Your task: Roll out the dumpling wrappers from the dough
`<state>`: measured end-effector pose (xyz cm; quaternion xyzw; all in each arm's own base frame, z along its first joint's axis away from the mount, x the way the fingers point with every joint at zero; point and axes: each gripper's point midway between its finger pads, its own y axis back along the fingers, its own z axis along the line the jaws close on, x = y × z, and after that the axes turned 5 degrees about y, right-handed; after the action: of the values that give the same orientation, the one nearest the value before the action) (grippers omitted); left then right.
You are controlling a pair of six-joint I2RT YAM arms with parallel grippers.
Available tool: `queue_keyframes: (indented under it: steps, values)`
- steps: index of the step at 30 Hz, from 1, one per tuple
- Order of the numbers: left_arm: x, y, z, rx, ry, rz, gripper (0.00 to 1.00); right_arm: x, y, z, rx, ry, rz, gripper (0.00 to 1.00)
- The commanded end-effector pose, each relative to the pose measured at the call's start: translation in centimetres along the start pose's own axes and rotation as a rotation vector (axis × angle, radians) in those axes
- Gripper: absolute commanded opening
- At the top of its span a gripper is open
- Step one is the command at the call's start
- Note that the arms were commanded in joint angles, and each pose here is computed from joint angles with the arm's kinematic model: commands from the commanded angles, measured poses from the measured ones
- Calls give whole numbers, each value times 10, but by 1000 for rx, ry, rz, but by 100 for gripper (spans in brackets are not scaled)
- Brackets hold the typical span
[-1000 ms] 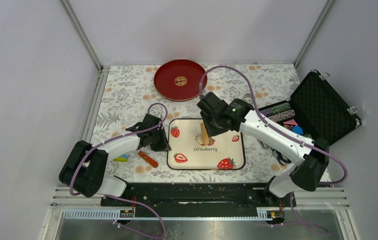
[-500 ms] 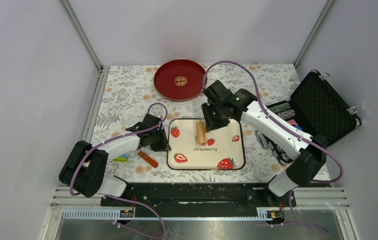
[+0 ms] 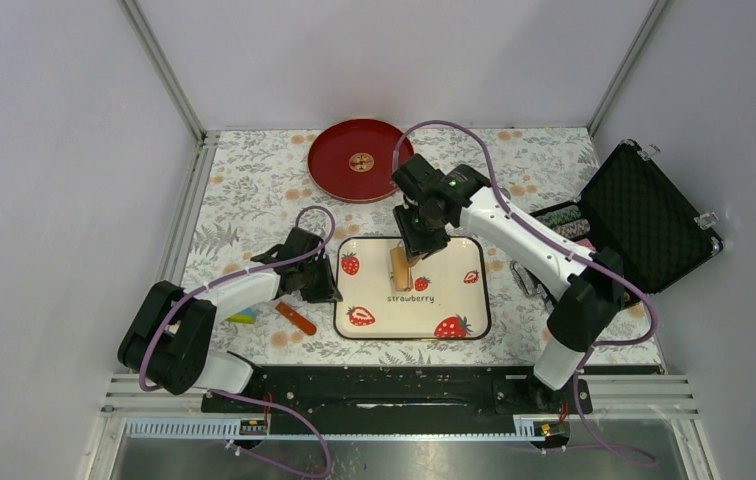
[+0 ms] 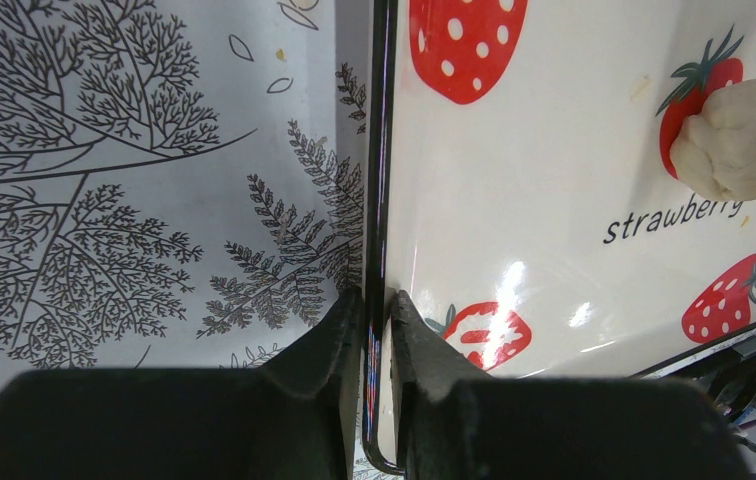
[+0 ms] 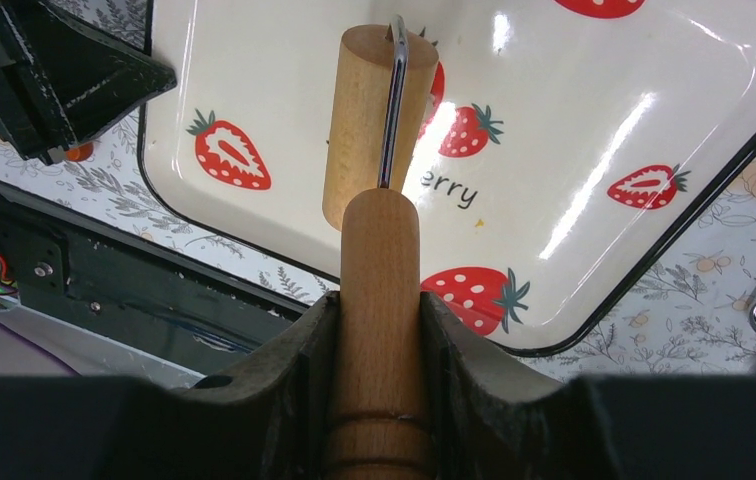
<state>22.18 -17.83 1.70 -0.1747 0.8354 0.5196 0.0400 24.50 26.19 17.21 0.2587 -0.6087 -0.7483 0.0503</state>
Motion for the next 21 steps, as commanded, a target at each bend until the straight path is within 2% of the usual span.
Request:
queue_keyframes:
  steps: [1, 21]
  values:
    - [4, -7, 21, -78, -18, 5, 0, -8, 12, -4, -7, -2, -11, 0]
    - [4, -7, 21, -79, -16, 5, 0, -7, -20, -8, -9, -9, 85, 0]
